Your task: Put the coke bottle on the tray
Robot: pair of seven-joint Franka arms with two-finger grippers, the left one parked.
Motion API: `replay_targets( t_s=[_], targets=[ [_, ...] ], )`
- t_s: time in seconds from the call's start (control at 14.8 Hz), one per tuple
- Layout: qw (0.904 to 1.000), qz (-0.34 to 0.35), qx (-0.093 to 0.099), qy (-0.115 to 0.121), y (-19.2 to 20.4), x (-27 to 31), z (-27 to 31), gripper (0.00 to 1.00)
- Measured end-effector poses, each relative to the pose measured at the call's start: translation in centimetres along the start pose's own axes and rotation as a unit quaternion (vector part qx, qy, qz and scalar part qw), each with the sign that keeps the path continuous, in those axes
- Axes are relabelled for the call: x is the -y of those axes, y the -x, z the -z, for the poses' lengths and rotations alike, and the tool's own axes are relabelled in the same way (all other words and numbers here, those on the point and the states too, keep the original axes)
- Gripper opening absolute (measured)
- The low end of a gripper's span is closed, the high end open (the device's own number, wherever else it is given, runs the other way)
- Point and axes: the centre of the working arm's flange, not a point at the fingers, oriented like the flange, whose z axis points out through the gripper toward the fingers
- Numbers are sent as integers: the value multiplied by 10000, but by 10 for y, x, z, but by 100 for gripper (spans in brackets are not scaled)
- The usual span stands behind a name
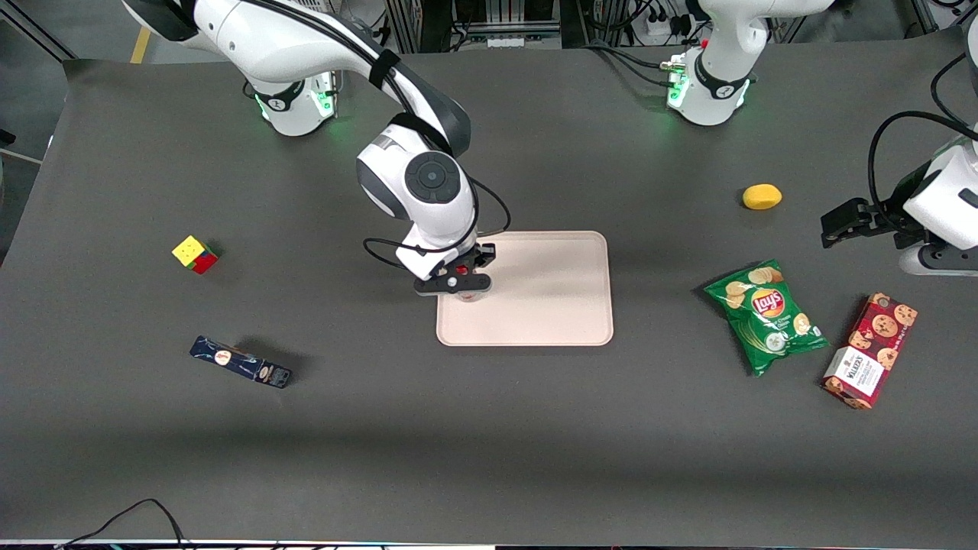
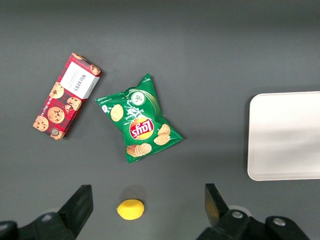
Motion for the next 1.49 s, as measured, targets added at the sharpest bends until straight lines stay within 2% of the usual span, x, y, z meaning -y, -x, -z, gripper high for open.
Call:
replay_targets(
  t_s=[0.41, 0.61, 0.88, 0.95, 1.15, 1.29, 1.36, 1.49],
  targets=[
    [10000, -21, 7, -17, -3, -1, -6, 33],
    [10000, -44, 0, -20, -5, -4, -5, 58],
    [10000, -45, -1, -21, -5, -4, -5, 97],
    [10000, -46, -2, -21, -5, -4, -5, 100],
    [10000, -48, -13, -30, -6, -3, -4, 100],
    [9999, -60, -117, -90, -9, -3, 10, 100],
    [9996, -77, -256, -125, -11, -4, 36, 100],
    [9990, 187, -403, 14, -10, -17, 99, 100]
  ],
)
